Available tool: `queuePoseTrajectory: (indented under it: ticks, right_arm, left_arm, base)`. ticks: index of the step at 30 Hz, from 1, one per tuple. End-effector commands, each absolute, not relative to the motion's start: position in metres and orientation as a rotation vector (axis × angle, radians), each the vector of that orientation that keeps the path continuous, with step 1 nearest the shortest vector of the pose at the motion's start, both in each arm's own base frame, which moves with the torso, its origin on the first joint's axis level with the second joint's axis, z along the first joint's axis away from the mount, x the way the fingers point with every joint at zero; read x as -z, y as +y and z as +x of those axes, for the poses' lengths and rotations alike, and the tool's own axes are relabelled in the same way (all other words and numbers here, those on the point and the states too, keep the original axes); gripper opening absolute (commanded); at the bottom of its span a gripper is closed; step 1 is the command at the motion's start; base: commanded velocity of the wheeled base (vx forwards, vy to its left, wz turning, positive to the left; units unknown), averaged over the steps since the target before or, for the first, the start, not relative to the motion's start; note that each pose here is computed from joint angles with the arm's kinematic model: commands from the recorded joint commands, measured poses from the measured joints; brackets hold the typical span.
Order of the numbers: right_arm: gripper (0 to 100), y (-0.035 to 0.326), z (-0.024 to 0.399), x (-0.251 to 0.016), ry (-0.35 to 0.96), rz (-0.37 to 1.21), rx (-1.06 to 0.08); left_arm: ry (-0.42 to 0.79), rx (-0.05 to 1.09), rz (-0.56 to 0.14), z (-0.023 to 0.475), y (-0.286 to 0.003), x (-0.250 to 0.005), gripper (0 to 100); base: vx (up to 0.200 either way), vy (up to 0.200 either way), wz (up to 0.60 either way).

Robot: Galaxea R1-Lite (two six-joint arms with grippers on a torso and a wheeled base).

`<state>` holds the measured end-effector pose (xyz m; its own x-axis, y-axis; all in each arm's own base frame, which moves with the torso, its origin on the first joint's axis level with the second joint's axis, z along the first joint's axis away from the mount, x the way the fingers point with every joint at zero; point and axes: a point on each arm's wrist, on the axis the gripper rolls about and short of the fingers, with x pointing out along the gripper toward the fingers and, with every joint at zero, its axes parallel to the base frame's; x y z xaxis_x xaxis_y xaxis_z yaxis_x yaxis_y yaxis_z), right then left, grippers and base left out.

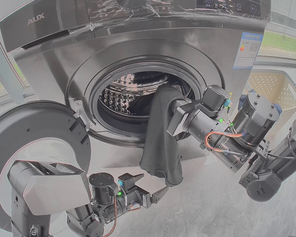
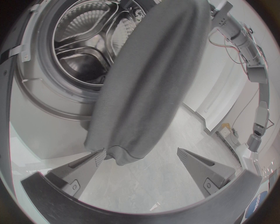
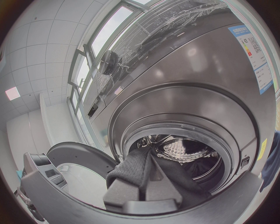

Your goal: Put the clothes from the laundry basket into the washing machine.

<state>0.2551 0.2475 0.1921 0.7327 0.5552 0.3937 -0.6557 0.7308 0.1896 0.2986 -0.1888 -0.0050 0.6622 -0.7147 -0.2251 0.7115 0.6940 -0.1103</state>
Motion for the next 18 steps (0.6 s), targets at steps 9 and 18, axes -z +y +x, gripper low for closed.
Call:
queuePoseTrajectory:
  ticks: [9,18]
  right_arm:
    - [0,0.25,0.257,-0.19,-0.32,0.328,-0.68]
    - [0,0.253,0.257,-0.187,-0.318,0.329,-0.686]
  left_arm:
    - [0.203,0.867,-0.02,0.301,-0.211,0.0,100]
    - [0.144,0.799,-0.028,0.331,-0.226,0.017,100]
  base:
    - [0.0,0.0,0.0]
    - [0.0,0.0,0.0]
